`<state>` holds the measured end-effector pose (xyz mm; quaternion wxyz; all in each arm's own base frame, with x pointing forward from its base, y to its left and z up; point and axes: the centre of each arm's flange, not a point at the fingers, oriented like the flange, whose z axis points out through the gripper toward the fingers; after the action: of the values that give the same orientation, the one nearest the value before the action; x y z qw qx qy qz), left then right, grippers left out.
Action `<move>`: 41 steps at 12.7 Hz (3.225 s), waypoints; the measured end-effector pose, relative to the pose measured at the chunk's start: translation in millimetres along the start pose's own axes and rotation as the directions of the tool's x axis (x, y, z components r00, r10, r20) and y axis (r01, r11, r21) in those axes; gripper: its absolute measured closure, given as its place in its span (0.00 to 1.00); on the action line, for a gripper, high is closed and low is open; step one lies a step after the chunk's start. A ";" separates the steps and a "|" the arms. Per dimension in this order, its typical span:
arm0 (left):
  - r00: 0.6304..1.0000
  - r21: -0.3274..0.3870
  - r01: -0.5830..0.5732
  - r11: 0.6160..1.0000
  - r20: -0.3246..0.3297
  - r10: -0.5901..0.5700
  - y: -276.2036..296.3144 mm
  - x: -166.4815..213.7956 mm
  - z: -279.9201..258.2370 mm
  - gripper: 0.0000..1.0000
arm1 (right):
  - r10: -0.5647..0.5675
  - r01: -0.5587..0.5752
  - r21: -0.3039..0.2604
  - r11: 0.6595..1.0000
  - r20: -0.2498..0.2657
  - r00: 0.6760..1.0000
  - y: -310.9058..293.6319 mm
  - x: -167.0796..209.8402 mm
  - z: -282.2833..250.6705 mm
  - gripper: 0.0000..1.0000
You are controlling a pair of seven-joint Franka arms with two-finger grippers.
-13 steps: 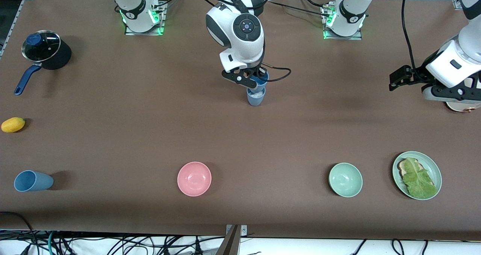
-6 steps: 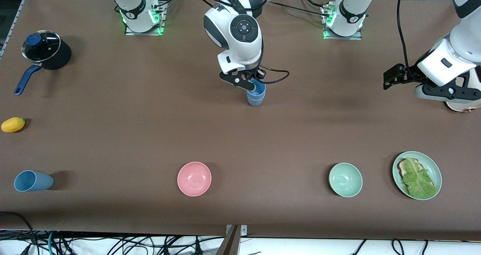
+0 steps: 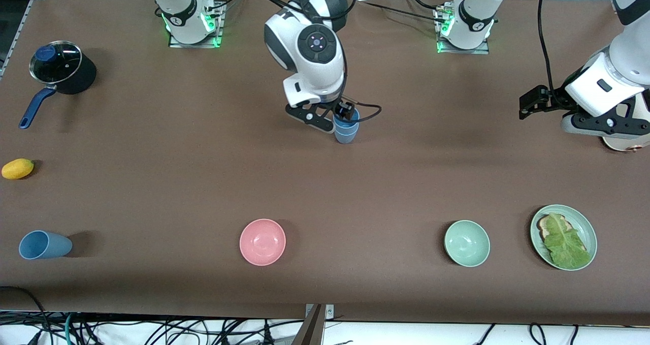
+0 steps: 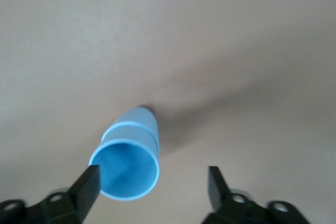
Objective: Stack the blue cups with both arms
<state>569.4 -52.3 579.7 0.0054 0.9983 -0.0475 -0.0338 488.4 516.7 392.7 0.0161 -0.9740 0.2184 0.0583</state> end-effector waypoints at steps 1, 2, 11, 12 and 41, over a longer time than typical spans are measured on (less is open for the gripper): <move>1.000 0.000 0.000 1.000 0.000 0.000 0.0 0.0 0.0 0.00 | -0.032 0.032 -0.003 0.999 -0.004 0.999 8.3 16.9 -9.6 0.00; 1.000 0.000 0.000 1.000 0.000 0.000 0.0 0.0 0.0 0.00 | -0.064 0.064 -0.021 0.998 -0.006 0.998 21.1 37.6 -19.7 0.00; 1.000 0.000 -0.004 1.000 0.005 0.004 2.3 -0.5 0.4 0.00 | -0.157 0.157 -0.021 0.987 -0.001 0.988 197.4 225.4 -136.3 0.00; 1.000 0.000 -0.007 1.000 0.005 0.007 3.8 -0.5 0.4 0.00 | -0.148 0.148 -0.015 0.989 0.004 0.989 205.2 230.8 -139.6 0.00; 1.000 0.000 -0.005 1.000 0.003 0.005 3.0 -0.4 -0.5 0.00 | -0.308 0.308 -0.051 0.950 0.017 0.951 412.4 233.7 -228.2 0.00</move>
<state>568.8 -55.3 580.3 0.0054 0.9981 -0.0503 -0.0353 546.3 31.9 588.6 0.0000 -0.9959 0.0621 0.0651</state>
